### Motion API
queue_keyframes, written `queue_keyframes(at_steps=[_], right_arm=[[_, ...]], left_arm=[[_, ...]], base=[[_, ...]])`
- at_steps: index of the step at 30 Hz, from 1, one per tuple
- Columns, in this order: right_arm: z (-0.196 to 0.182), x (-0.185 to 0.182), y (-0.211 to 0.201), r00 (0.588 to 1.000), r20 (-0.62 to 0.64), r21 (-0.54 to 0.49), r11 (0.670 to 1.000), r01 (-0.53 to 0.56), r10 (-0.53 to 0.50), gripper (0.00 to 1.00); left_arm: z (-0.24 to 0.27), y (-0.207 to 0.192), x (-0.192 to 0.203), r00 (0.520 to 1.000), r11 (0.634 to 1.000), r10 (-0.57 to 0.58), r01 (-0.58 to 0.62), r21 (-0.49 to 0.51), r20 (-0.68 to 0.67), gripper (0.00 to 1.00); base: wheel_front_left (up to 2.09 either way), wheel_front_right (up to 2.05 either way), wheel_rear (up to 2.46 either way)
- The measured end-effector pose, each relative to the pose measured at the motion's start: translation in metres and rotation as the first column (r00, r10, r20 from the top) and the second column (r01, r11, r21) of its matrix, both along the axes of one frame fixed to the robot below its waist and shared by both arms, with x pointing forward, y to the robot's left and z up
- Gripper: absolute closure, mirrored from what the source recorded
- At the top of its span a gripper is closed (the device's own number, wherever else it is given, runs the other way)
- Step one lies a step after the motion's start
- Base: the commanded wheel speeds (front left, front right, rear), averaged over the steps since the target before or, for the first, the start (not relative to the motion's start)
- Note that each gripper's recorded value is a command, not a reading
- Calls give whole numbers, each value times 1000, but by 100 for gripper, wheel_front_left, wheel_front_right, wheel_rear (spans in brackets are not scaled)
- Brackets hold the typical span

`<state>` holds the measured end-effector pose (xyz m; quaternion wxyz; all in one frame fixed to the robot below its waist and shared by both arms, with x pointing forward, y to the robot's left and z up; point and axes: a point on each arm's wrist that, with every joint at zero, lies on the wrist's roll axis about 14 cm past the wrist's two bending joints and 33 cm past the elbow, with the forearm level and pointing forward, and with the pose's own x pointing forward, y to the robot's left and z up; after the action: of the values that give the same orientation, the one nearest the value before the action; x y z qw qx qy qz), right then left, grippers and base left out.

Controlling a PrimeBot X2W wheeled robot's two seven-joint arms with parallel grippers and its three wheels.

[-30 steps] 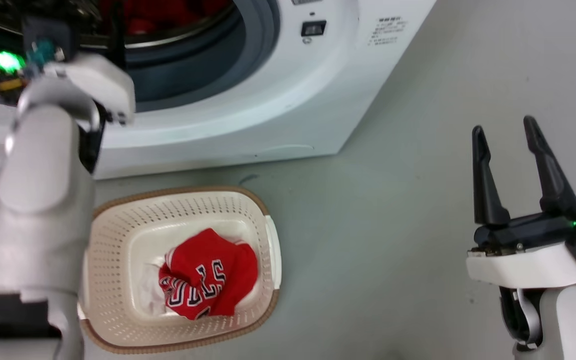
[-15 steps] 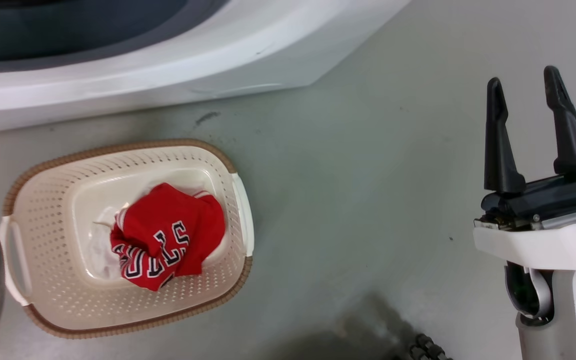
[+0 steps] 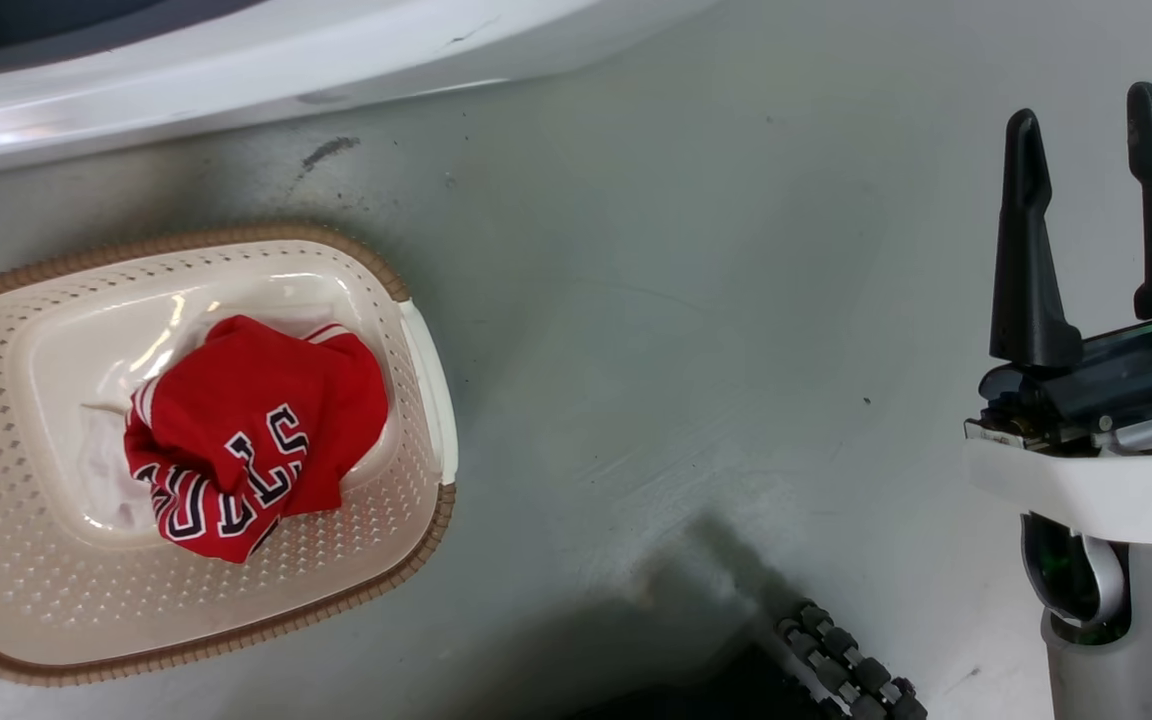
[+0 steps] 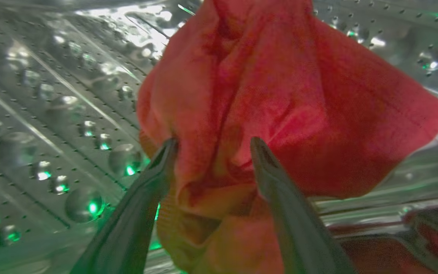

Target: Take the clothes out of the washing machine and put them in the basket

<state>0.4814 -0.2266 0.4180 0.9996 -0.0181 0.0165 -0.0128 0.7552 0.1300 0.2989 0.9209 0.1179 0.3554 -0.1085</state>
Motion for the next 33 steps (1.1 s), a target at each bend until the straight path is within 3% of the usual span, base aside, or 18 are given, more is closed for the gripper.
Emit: queue_keyframes(at_steps=[12, 14, 23, 33], right_arm=[[-9, 1, -2, 1000, -18, 5, 1000, 5, -5, 0], [-10, 2, -2, 1000, -17, 4, 1000, 6, -6, 0], [-5, 4, -1, 1000, -4, 6, 1000, 2, -2, 0], [16, 4, 6, 999, 46, -1, 1000, -18, 18, 0]], left_arm=[[-18, 2, 2, 999, 1000, 9, -9, -1, -35, 0], [-19, 2, 2, 999, 1000, 7, -7, 5, -40, 100], [-9, 1, 6, 1000, 1000, 2, -1, -21, 26, 100], [37, -10, 3, 975, 994, -16, 40, -102, 223, 100]], base=[[0, 0, 0], [0, 0, 0], [0, 0, 0], [0, 0, 0]])
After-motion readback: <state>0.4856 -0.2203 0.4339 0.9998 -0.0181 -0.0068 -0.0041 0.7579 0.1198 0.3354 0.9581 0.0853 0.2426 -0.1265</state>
